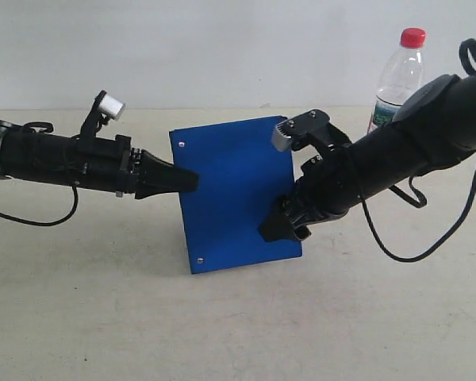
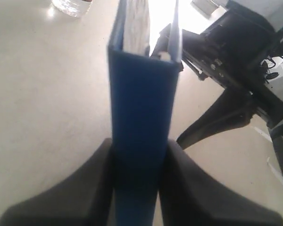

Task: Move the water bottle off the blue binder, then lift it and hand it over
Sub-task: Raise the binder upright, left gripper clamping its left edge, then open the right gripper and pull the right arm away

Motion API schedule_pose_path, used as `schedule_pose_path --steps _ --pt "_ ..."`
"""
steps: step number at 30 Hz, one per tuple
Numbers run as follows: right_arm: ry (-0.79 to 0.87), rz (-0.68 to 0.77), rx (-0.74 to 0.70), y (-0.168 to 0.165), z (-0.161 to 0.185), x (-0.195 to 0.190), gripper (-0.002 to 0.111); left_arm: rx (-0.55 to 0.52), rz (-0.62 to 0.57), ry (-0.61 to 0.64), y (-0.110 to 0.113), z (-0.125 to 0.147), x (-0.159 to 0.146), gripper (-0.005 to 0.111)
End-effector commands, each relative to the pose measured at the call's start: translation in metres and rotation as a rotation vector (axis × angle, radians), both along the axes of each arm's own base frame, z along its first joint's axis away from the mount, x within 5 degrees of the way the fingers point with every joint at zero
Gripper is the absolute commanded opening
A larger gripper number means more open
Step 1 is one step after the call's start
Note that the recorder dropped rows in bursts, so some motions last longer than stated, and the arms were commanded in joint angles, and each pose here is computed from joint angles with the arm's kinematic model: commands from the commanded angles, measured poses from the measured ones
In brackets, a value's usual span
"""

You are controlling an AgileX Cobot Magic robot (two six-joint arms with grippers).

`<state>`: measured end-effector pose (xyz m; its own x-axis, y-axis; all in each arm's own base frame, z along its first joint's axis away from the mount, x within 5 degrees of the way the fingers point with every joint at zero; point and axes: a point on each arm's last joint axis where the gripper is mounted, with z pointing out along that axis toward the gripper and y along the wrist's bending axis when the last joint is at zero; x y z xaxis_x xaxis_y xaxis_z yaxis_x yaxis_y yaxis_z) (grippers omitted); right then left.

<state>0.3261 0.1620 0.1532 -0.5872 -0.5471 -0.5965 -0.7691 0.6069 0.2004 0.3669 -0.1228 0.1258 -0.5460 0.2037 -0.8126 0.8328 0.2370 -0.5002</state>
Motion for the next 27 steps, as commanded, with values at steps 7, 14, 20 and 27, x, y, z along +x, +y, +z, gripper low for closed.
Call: schedule_pose_path --steps 7,14,20,27 --pt "-0.026 0.024 0.075 0.007 0.005 0.001 0.000 -0.067 -0.026 -0.075 -0.033 0.006 -0.006 0.062" --pt "-0.010 0.042 0.086 0.008 0.005 -0.001 0.000 -0.100 -0.003 -0.092 -0.040 0.009 -0.006 0.011" --pt "-0.078 -0.050 0.052 -0.001 0.037 -0.002 0.000 -0.071 0.004 -0.101 -0.023 0.010 -0.002 0.004" --pt "-0.158 -0.203 -0.215 -0.039 0.091 -0.026 0.000 0.044 0.114 -0.148 -0.002 0.036 -0.012 0.004"
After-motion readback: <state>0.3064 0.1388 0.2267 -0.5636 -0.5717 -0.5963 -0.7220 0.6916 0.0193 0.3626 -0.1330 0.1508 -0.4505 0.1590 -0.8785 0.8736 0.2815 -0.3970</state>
